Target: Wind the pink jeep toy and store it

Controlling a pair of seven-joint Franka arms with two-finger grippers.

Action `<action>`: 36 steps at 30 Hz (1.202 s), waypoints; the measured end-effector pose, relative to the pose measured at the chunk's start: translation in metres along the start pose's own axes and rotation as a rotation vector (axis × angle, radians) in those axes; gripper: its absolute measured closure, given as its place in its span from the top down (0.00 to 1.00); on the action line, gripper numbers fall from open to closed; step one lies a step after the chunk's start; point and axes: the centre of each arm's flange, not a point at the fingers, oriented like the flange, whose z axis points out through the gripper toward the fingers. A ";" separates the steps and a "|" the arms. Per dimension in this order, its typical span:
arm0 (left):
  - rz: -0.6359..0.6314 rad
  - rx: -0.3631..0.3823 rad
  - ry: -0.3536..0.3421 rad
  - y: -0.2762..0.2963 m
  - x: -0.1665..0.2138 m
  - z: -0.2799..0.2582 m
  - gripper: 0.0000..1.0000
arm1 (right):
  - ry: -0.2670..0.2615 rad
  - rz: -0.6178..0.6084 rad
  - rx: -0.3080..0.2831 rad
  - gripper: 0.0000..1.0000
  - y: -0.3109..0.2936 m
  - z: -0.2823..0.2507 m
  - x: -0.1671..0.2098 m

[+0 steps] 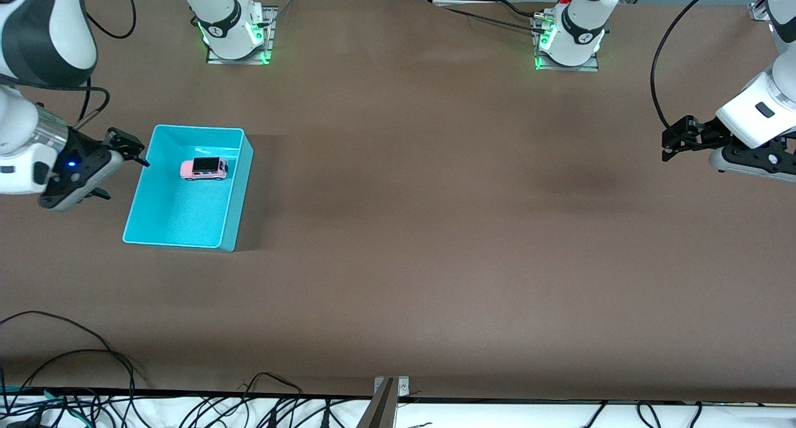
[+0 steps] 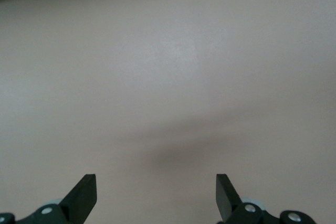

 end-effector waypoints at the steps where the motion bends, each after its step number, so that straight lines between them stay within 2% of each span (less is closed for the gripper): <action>1: 0.000 0.000 0.000 0.000 0.000 0.000 1.00 | 0.000 0.047 0.000 1.00 0.000 -0.004 0.000; 7: 0.000 0.000 -0.001 0.000 0.001 0.001 1.00 | -0.022 0.321 0.001 1.00 0.000 -0.026 -0.003; 14: 0.000 0.000 -0.002 0.000 0.001 0.001 1.00 | -0.053 0.541 -0.027 1.00 -0.001 -0.071 -0.011; 18: 0.000 0.000 -0.002 0.000 0.001 0.001 1.00 | -0.075 0.584 -0.065 1.00 0.000 -0.089 -0.018; 22: 0.000 0.000 -0.002 0.000 0.001 0.001 1.00 | -0.075 0.609 -0.086 1.00 0.004 -0.096 -0.022; 36: 0.000 -0.001 -0.003 0.000 0.001 0.002 1.00 | -0.066 0.643 -0.076 1.00 -0.009 -0.127 -0.065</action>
